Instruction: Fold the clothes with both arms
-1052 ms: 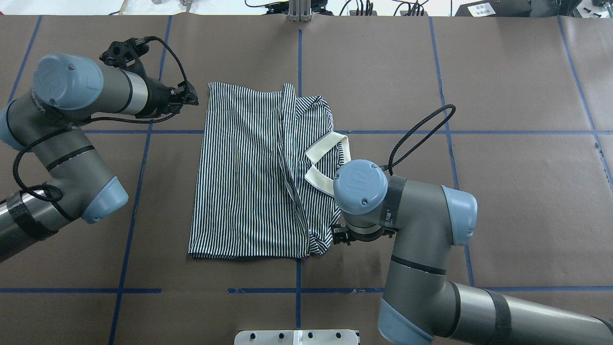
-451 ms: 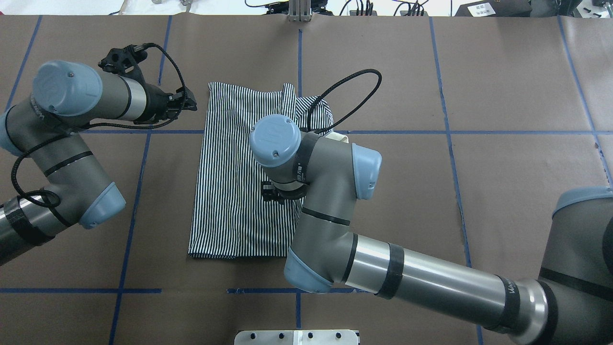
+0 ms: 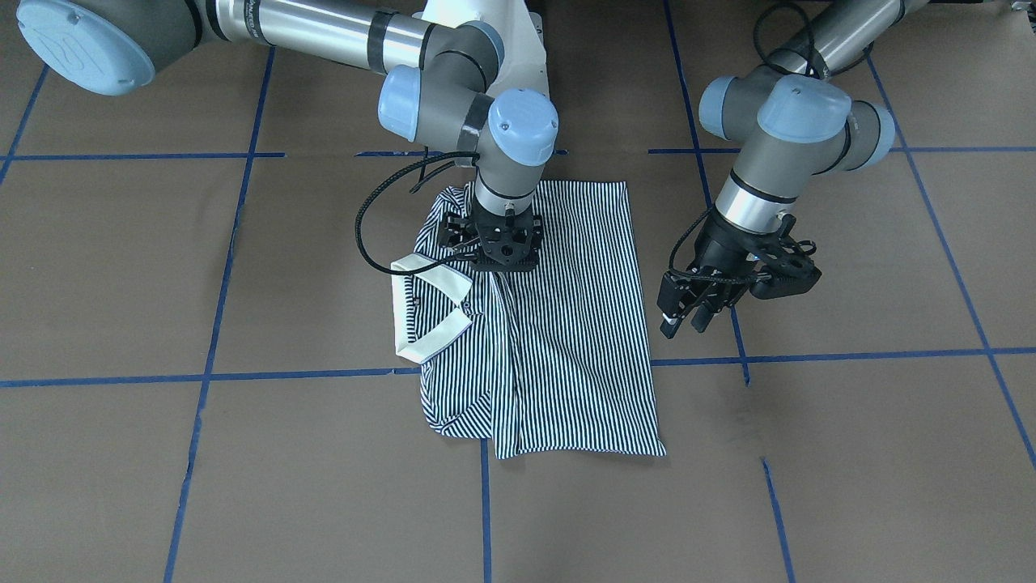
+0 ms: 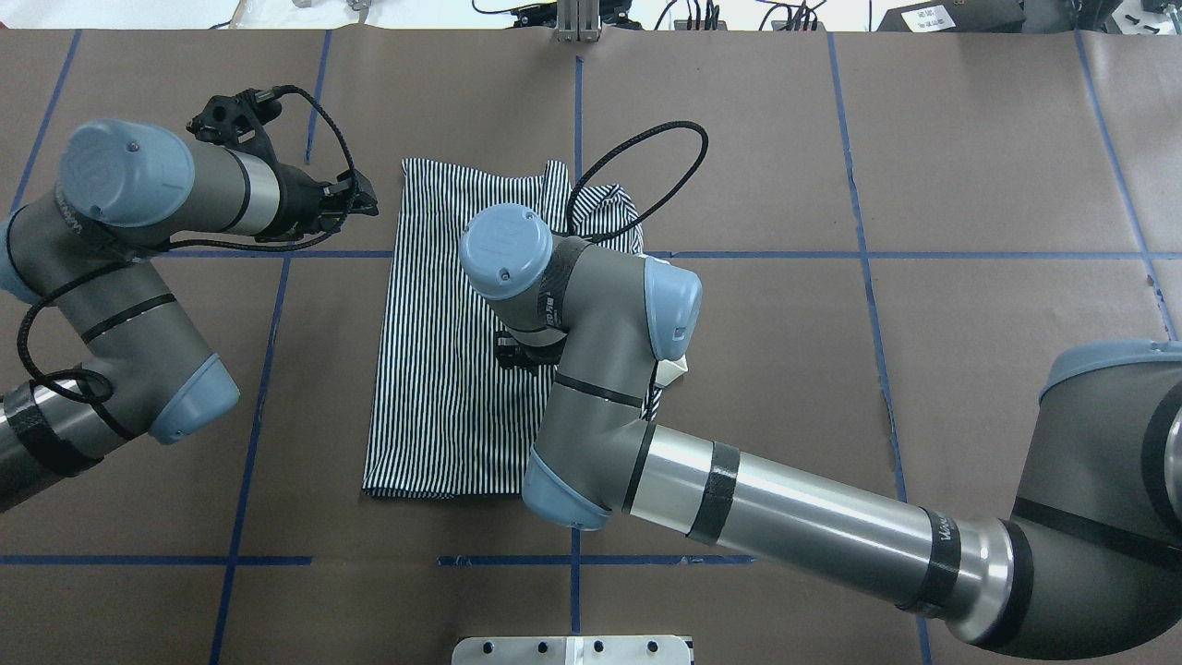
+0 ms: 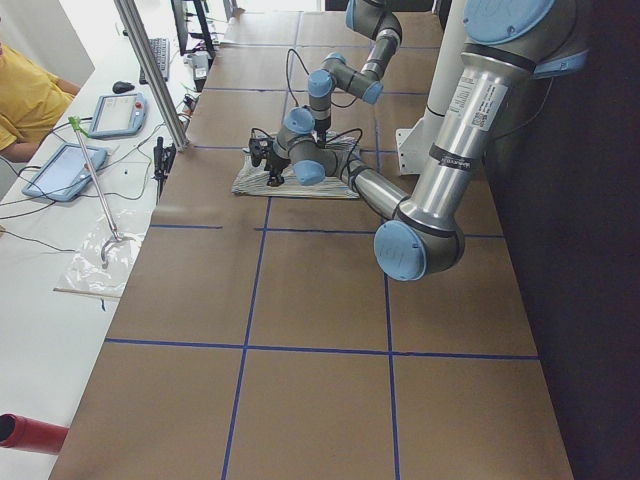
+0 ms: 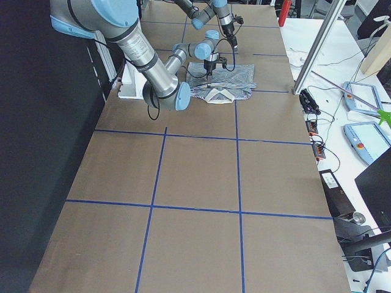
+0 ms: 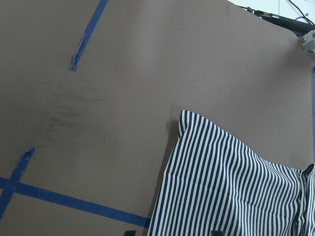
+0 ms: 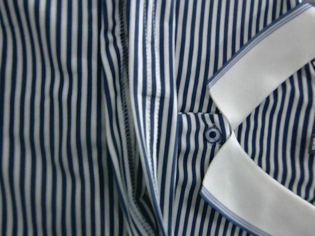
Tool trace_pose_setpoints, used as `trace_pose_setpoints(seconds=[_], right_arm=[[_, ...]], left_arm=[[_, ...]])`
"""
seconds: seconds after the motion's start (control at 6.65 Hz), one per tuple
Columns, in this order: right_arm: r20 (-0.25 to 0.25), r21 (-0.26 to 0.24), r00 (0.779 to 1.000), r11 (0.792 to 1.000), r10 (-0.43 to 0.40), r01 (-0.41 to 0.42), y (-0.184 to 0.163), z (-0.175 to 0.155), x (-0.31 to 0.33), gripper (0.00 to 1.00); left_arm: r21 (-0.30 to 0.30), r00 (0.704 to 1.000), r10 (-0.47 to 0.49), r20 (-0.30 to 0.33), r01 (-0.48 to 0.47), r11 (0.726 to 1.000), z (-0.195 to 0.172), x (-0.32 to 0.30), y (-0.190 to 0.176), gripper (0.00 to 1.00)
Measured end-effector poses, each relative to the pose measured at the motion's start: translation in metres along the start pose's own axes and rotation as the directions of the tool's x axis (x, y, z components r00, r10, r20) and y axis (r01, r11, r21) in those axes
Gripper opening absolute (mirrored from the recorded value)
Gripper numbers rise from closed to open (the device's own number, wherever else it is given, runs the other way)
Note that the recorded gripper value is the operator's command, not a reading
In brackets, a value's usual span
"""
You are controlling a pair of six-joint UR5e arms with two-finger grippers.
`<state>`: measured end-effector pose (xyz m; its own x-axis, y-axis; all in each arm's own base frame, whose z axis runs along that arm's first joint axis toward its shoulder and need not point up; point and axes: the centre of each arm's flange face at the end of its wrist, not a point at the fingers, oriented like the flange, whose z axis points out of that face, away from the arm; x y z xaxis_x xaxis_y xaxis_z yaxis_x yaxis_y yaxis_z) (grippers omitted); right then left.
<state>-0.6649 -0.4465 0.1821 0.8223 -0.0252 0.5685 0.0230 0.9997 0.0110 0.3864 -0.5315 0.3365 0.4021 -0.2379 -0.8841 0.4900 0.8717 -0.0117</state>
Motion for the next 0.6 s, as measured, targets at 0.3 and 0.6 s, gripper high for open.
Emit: trace_pose_setpoints(seconds=[0.3, 0.6], right_arm=[[-0.032, -0.012, 1.0, 1.0, -0.001, 0.0, -0.022, 0.015, 0.029, 1.0], [-0.014, -0.043, 1.0, 0.999, -0.009, 0.008, -0.041, 0.018, 0.091, 1.0]], left_arm=[[-0.002, 1.0, 0.001, -0.001, -0.001, 1.0, 0.0, 0.0, 0.001, 0.61], [-0.002, 1.0, 0.001, -0.004, -0.001, 1.0, -0.001, 0.001, 0.001, 0.61]])
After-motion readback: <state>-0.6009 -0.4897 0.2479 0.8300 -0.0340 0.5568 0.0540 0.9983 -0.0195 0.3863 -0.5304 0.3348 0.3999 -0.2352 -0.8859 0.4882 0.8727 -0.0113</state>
